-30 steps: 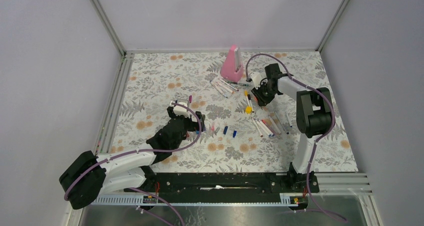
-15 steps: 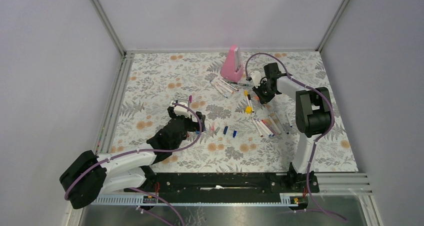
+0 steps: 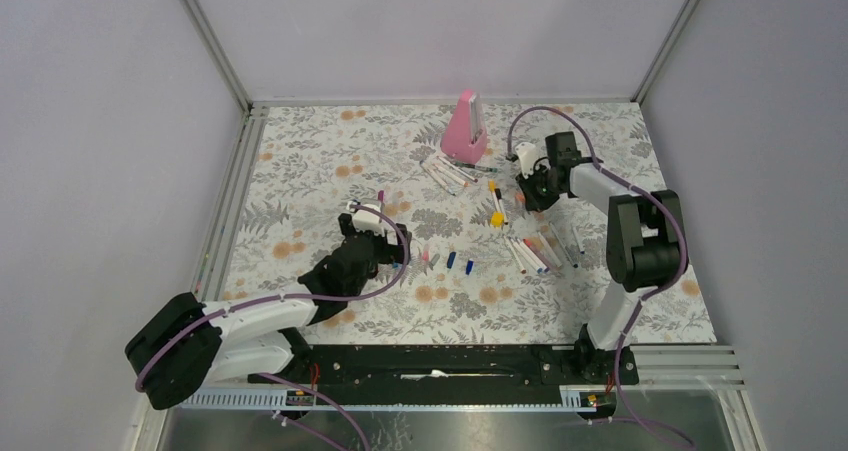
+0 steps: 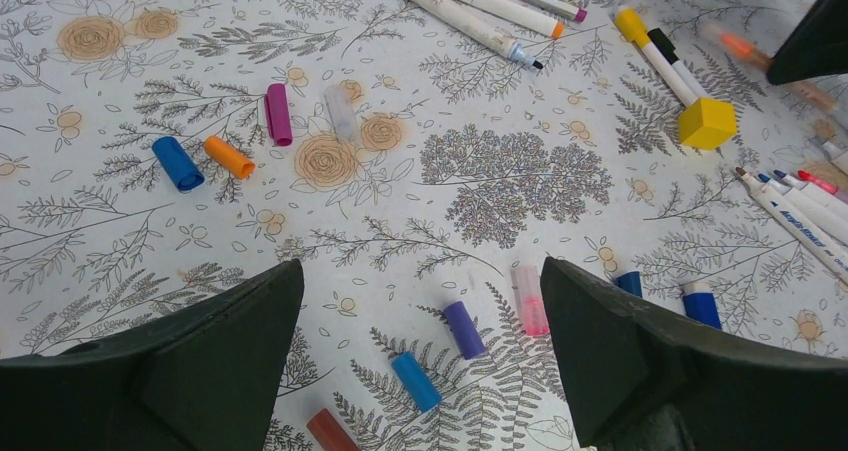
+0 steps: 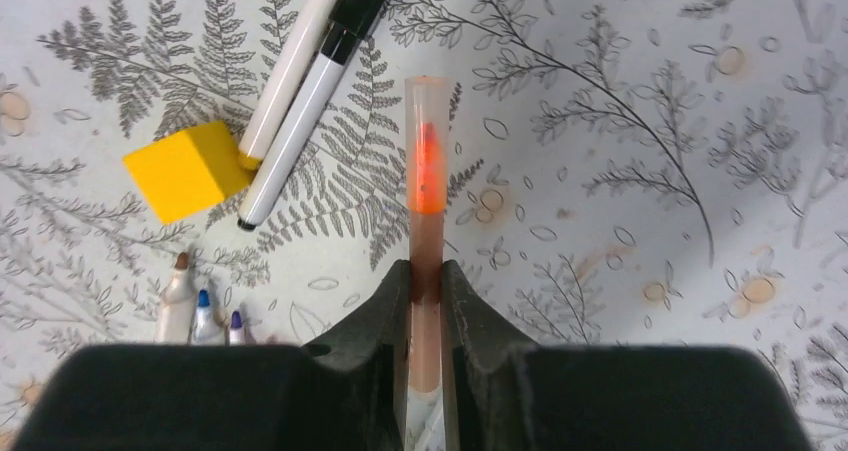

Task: Open the pen caps
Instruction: Pick up the pen from the center of the board.

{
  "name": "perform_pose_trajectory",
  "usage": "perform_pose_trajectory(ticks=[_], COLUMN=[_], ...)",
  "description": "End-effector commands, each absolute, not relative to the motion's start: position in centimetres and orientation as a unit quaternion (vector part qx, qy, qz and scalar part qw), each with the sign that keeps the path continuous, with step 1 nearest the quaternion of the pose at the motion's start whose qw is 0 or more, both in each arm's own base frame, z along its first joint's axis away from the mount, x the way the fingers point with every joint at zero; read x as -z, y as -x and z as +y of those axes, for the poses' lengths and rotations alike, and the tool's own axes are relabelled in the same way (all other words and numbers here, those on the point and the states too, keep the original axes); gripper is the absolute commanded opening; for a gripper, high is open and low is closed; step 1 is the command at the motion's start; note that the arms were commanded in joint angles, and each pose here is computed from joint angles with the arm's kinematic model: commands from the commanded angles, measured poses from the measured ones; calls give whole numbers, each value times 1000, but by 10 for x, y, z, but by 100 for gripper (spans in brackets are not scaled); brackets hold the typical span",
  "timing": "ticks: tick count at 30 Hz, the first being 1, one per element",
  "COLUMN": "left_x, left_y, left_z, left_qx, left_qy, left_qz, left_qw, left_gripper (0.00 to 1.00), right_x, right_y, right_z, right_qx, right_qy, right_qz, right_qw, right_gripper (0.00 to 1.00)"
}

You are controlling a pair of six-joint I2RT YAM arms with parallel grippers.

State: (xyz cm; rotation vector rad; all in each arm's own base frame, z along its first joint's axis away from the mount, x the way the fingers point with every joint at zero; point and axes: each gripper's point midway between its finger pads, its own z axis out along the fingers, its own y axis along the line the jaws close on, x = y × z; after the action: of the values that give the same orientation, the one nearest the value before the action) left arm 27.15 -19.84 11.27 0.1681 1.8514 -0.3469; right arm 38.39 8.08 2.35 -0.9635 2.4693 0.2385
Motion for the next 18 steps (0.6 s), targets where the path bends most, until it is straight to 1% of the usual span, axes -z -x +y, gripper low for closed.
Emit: perform_pose_trajectory(ticks=[1, 5, 9, 12, 16, 18], left_x=[-133, -131, -141, -172, -219, -236], left_y=[-281, -285, -288, -278, -256, -245], left_z=[-211, -214, -220, -237, -260, -272], left_qx=[161, 152, 150, 210, 330, 397], left_qy=[-71, -75, -74, -66, -43, -29], left_qz=[781, 788, 798, 794, 755, 732], left_qw=[599, 593, 579, 566, 566, 553], left_gripper=[99, 99, 99, 99, 99, 99], right_x=[-68, -92, -126, -147, -168, -176], right_y=[-387, -373, -347, -319, -287, -275], right_z=[91, 97, 113, 126, 142, 149], right_qx=[-145, -196, -265, -315, -372, -399], right_qy=[337, 332, 339, 349, 361, 357], right_qz=[876, 857, 819, 787, 745, 731], right_qw=[314, 343, 381, 400, 419, 422], right_gripper=[0, 0, 0, 0, 0, 0])
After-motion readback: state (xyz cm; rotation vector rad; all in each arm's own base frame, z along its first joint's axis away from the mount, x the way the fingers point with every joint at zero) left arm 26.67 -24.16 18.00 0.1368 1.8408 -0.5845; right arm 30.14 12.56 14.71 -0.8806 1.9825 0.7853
